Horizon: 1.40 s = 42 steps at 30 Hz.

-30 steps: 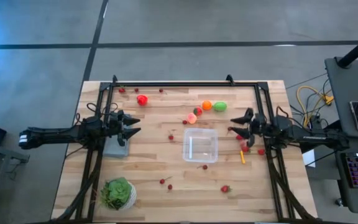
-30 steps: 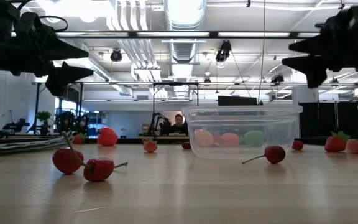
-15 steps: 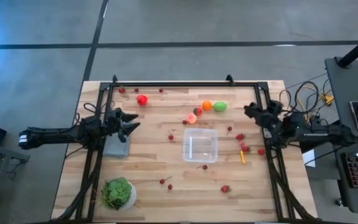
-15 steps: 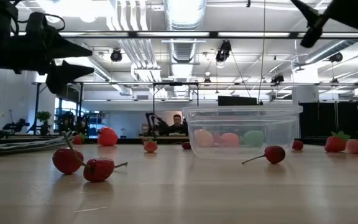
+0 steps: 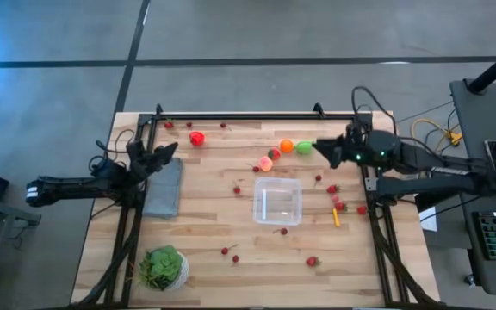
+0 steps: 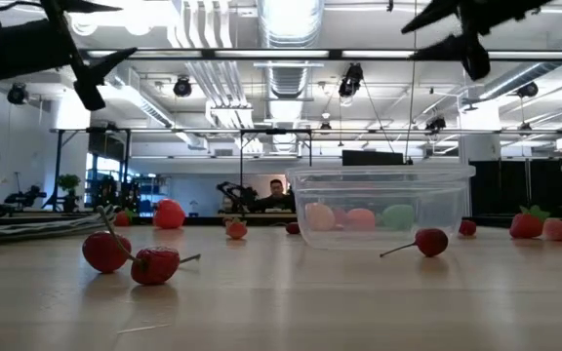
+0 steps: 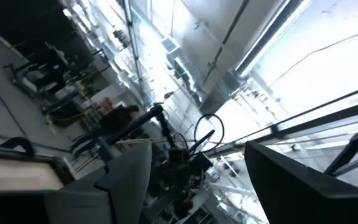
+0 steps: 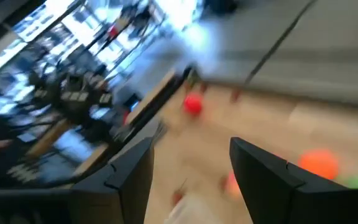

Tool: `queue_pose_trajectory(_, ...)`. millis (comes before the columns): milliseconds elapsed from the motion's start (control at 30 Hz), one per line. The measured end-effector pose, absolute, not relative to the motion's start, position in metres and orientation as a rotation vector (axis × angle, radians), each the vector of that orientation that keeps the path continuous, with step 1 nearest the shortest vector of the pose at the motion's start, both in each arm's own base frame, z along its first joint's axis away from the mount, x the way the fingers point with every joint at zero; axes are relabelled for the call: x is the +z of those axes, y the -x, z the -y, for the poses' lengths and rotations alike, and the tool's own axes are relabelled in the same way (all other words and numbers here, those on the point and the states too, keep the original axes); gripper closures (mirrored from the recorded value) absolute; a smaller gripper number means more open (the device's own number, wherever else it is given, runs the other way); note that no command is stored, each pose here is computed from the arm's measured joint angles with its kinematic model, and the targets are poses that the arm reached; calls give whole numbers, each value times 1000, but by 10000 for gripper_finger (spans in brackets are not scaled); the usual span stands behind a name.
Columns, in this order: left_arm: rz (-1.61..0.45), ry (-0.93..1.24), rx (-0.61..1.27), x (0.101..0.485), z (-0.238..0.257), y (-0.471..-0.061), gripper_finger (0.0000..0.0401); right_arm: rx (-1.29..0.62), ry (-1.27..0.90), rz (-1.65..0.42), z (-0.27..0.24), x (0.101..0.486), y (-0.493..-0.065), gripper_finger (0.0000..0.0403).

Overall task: Pick and placing Produce into tupperware
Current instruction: Put the strawberry into the transparent bin

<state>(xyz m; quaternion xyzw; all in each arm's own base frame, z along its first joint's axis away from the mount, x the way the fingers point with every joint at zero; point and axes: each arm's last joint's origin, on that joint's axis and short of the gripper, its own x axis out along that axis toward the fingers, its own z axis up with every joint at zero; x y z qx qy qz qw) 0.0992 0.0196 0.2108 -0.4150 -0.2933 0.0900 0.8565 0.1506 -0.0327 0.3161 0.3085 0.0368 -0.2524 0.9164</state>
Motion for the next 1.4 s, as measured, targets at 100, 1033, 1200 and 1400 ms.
queue_pose_trajectory(100, 597, 891, 143, 211, -18, -100, 157, -562, -589, -51, 35, 338, -153, 199)
queue_pose_trajectory(1033, -1016, 674, 1337, 302, -96, -144, 157, -840, -553, -359, 58, 326, -137, 199)
queue_pose_trajectory(1200, -1016, 829, 1267, 289, -141, -145, 157, -883, -552, -378, 64, 323, -135, 199)
queue_pose_trajectory(1400, -905, 1009, 1391, 279, -187, -122, 157, -902, -561, -376, 68, 322, -133, 199)
